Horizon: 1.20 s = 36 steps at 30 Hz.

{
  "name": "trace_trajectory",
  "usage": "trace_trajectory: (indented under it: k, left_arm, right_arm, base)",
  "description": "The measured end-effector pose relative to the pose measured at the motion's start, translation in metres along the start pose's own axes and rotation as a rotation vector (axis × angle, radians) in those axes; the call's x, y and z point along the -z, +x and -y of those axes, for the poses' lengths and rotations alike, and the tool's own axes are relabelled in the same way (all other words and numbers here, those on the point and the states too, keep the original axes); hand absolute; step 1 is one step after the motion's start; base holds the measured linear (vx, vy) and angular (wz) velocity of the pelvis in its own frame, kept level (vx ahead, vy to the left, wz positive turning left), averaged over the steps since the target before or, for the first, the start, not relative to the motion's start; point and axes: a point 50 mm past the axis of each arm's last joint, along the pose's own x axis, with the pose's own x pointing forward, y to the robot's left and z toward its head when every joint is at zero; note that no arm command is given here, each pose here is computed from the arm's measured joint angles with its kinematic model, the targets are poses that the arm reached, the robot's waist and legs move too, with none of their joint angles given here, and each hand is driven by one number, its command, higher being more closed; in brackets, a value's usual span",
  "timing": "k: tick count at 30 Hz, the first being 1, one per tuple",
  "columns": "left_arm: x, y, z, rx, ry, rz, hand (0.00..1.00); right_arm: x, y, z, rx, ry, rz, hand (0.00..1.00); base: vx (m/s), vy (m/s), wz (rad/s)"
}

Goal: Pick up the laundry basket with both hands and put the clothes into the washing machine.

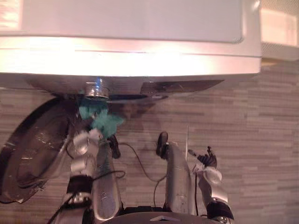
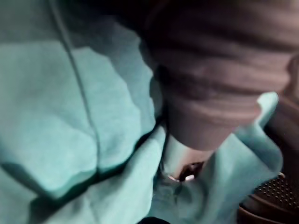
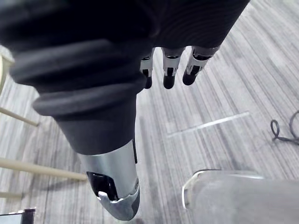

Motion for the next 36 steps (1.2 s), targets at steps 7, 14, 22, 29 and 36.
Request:
trace_trajectory:
  k: [7, 14, 22, 29, 36]
  left_arm:
    - [-0.084, 0.037, 0.037, 0.075, -0.036, 0.225, 1.00]
    - [-0.166, 0.042, 0.084, 0.240, 0.048, 0.450, 1.00]
    - [-0.249, 0.043, 0.138, 0.351, 0.092, 0.579, 1.00]
    - [-0.277, 0.042, 0.143, 0.368, -0.240, 0.508, 1.00]
    - [-0.304, 0.037, 0.134, 0.267, -0.526, 0.515, 1.00]
  right_arm:
    - [-0.022, 0.001, 0.000, 0.006, 0.037, 0.095, 0.00]
    - [-0.027, -0.001, 0.003, 0.027, 0.078, 0.119, 0.00]
    - [-0.020, -0.002, 0.005, 0.031, 0.118, 0.101, 0.00]
    - [-0.001, -0.003, 0.006, 0.054, 0.154, 0.021, 0.00]
    - [0.011, -0.003, 0.024, 0.189, 0.288, -0.049, 0.00]
  base:
    - [-0.06, -0.089, -0.25]
    - [-0.05, -0.065, -0.20]
    - [-0.02, -0.034, -0.10]
    - [-0.03, -0.010, -0.11]
    - [-0.05, -0.002, -0.03]
